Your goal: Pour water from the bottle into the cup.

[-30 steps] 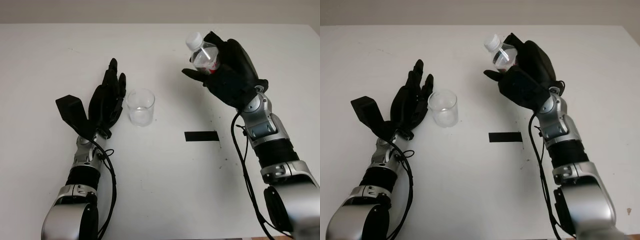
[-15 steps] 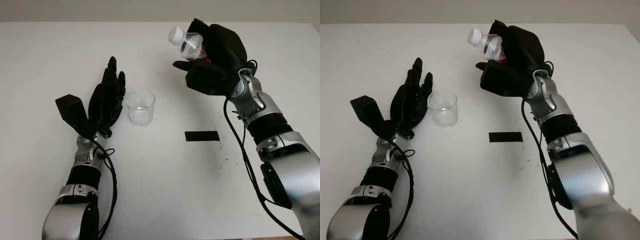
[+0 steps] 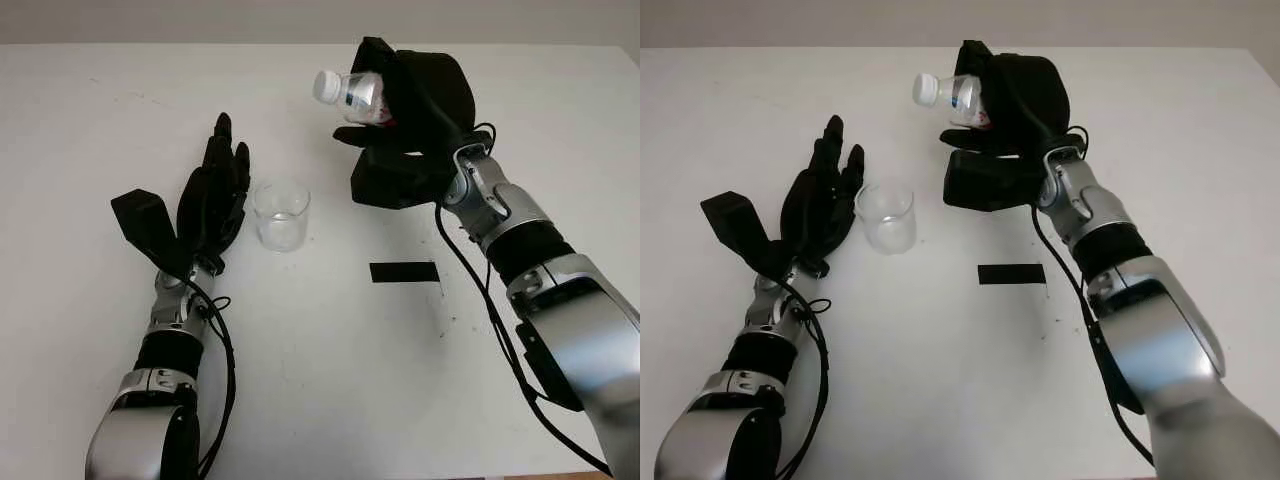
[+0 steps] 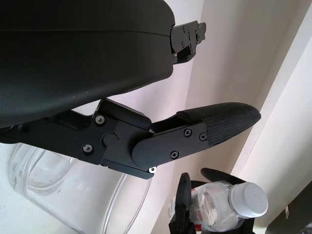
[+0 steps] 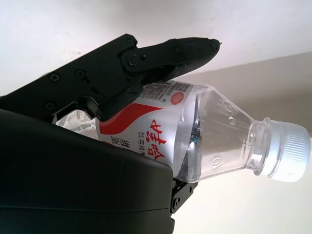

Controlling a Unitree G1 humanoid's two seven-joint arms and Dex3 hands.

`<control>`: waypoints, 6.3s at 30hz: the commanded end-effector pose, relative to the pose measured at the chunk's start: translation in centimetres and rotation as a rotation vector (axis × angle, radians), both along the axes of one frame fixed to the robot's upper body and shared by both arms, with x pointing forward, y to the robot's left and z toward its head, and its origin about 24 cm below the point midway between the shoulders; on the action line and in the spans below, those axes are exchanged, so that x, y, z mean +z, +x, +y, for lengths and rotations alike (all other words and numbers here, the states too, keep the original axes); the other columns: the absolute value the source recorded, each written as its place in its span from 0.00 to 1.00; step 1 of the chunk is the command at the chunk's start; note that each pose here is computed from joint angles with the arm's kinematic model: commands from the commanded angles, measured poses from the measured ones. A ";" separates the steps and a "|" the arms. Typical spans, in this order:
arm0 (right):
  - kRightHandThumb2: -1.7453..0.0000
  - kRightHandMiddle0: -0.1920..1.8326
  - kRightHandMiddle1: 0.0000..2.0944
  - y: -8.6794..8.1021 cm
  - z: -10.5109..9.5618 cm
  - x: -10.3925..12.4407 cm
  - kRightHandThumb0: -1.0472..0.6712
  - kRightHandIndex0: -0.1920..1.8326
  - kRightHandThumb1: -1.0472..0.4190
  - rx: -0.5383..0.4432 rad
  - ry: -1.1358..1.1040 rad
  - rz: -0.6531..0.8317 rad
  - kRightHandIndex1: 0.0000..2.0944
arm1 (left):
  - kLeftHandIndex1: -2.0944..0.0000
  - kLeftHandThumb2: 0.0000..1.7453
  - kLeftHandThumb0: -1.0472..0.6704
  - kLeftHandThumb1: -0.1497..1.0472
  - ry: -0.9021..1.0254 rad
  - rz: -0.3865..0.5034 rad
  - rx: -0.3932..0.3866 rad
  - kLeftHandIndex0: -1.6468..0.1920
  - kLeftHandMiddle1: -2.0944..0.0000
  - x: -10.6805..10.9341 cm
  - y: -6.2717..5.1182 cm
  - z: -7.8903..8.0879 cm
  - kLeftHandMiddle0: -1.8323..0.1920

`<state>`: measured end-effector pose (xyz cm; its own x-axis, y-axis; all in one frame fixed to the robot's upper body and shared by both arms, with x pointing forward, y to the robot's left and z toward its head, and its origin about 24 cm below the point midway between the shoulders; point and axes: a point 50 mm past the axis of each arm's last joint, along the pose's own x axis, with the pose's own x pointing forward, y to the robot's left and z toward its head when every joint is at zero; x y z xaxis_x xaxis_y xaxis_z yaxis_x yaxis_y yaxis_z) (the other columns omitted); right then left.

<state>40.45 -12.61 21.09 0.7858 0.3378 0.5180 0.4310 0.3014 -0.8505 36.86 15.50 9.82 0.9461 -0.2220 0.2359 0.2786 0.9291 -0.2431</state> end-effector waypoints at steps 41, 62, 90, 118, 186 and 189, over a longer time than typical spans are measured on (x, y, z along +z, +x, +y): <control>0.76 0.49 1.00 -1.2 3.0 -0.3 0.30 0.76 0.00 0.165 -0.466 -0.280 1.00 | 1.00 0.40 0.10 1.00 -0.024 0.065 0.011 1.00 1.00 -1.7 -0.7 -0.1 1.00; 0.87 0.22 0.95 -2.4 4.3 0.7 0.31 0.72 0.00 0.254 -0.648 -0.684 1.00 | 1.00 0.41 0.10 1.00 -0.021 0.060 0.008 1.00 1.00 -1.7 -0.5 -0.4 1.00; 0.79 0.47 1.00 -1.9 3.1 0.4 0.30 0.74 0.00 0.193 -0.297 -0.420 1.00 | 1.00 0.41 0.09 1.00 -0.022 0.054 0.006 1.00 1.00 -1.7 -0.6 -0.3 1.00; 0.73 0.59 1.00 -8.3 -3.0 -0.7 0.35 0.74 0.00 0.231 1.095 0.343 1.00 | 1.00 0.41 0.09 1.00 0.005 0.055 -0.029 1.00 1.00 -1.5 -0.7 0.4 1.00; 0.73 0.66 1.00 -11.2 -3.1 -9.9 0.35 0.79 0.00 0.100 1.151 0.570 1.00 | 1.00 0.43 0.12 1.00 0.093 0.007 -0.015 1.00 1.00 0.1 0.6 1.6 1.00; 0.73 0.66 1.00 -11.2 -3.0 -10.0 0.35 0.78 0.00 0.101 1.140 0.572 1.00 | 1.00 0.43 0.11 1.00 0.098 0.007 -0.012 1.00 1.00 0.1 0.6 1.6 1.00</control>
